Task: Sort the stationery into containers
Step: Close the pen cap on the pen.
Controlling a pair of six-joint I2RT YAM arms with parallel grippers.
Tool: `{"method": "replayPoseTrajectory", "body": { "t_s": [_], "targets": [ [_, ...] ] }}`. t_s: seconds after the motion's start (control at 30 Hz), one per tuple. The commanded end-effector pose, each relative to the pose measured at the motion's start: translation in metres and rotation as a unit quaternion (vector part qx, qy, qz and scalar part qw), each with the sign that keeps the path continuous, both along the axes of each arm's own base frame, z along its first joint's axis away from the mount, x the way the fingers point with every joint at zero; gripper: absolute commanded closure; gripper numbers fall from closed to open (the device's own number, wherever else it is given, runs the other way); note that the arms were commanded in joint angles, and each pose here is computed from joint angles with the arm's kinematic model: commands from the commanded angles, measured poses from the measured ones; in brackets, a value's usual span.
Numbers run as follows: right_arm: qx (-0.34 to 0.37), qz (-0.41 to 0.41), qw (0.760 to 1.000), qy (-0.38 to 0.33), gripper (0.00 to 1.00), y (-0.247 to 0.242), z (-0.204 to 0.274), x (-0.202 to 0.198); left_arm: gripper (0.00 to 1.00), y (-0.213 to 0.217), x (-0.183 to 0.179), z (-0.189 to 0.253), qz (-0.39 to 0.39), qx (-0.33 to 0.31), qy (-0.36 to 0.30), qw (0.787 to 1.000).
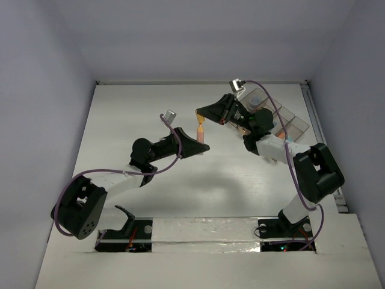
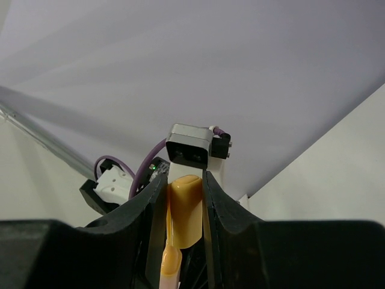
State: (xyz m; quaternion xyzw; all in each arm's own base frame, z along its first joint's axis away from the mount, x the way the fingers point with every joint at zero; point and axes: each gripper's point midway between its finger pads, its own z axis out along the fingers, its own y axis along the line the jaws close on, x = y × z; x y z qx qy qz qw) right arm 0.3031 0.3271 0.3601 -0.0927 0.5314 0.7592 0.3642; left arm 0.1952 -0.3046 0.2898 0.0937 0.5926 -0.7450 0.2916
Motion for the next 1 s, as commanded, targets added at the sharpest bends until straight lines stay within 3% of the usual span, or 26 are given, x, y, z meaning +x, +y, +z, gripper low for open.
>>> {"method": "replayPoseTrajectory", "body": {
  "t_s": [0.0, 0.97],
  "targets": [
    [0.059, -0.002, 0.994, -0.089, 1.00, -0.012, 0.036, -0.023, 1.00, 0.023, -0.034, 0.069, -0.004, -0.122, -0.186, 0.975],
    [0.062, 0.006, 0.996, -0.058, 1.00, -0.013, 0.020, -0.025, 1.00, 0.019, -0.027, 0.070, 0.014, -0.103, -0.209, 0.972]
  ]
}}
